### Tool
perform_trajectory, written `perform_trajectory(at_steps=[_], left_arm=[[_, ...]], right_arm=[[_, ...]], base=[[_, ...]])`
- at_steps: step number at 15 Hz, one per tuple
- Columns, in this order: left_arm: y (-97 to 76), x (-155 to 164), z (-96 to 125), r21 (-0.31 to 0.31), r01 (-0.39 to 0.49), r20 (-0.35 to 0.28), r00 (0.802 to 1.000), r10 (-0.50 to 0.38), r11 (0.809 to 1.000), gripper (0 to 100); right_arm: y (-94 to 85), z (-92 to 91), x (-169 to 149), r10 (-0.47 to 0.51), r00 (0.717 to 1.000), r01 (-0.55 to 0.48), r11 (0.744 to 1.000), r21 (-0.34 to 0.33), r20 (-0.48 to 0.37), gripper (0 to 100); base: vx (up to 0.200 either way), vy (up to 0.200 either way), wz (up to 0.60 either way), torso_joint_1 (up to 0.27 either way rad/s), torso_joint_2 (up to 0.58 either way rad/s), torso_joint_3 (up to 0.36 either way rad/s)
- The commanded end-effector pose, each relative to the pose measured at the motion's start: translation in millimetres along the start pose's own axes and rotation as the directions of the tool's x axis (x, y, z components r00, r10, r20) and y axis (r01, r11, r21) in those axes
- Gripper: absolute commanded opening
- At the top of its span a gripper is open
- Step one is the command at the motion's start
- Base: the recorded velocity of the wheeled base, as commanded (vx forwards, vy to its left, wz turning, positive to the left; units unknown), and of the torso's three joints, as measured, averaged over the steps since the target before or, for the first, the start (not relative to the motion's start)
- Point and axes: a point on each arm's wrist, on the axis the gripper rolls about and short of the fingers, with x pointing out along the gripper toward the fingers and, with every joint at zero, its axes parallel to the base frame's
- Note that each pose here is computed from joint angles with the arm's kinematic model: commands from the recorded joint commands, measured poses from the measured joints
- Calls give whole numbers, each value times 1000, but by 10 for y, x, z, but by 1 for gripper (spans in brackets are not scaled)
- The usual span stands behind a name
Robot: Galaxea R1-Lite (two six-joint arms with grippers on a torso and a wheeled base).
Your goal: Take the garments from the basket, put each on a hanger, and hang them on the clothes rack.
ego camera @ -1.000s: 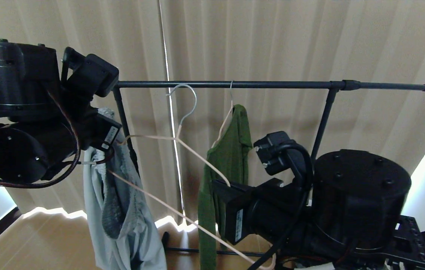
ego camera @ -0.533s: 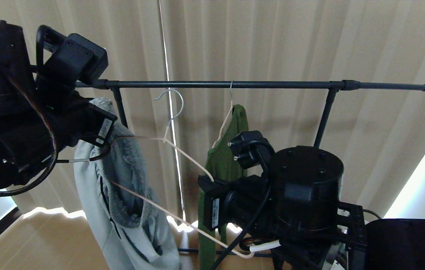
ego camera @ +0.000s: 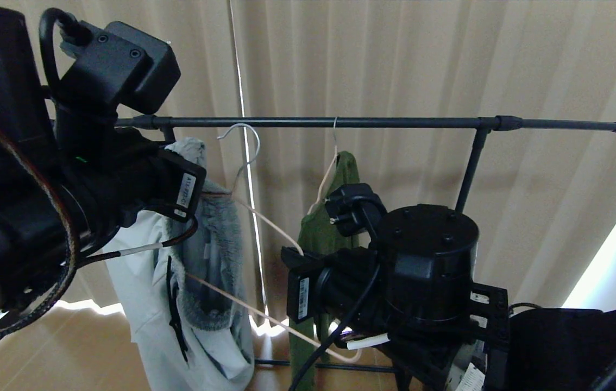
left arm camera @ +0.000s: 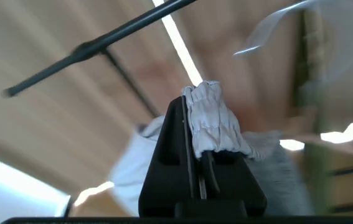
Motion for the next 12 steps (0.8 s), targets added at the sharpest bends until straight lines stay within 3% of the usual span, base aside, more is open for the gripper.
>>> perform_trajectory(at_steps=[1, 5, 6, 9, 10, 11, 12], left_arm=[[-52, -57, 30, -4, 31, 19, 999, -31, 1000, 0], [-55, -83, 8, -20, 47, 21, 999, -47, 999, 0], [-60, -111, -42, -21, 94, 27, 995, -93, 995, 0], [-61, -193, -147, -5, 235, 59, 970, -234, 972, 0], [-57, -221, -177, -1, 306, 80, 949, -305, 952, 0], [-57, -223, -184, 0, 315, 81, 946, -314, 949, 0], [-51, -259, -237, 7, 396, 102, 913, -394, 918, 0]], right_arm=[[-26, 19, 13, -8, 1000, 8, 1000, 2, 6, 0], [-198, 156, 19, -50, 997, 48, 999, 23, 51, 0], [-226, 245, -24, -43, 995, 40, 999, 35, 93, 0], [-225, 369, -142, -31, 991, 25, 999, 44, 132, 0], [-227, 416, -200, -28, 989, 22, 999, 39, 146, 0], [-227, 416, -204, -26, 989, 21, 999, 37, 146, 0], [-245, 456, -252, -28, 987, 23, 999, 31, 160, 0]], base=[[0, 0, 0, 0, 0, 0], [0, 0, 0, 0, 0, 0], [0, 0, 0, 0, 0, 0], [0, 0, 0, 0, 0, 0], [0, 0, 0, 0, 0, 0], [0, 0, 0, 0, 0, 0], [0, 0, 0, 0, 0, 0]])
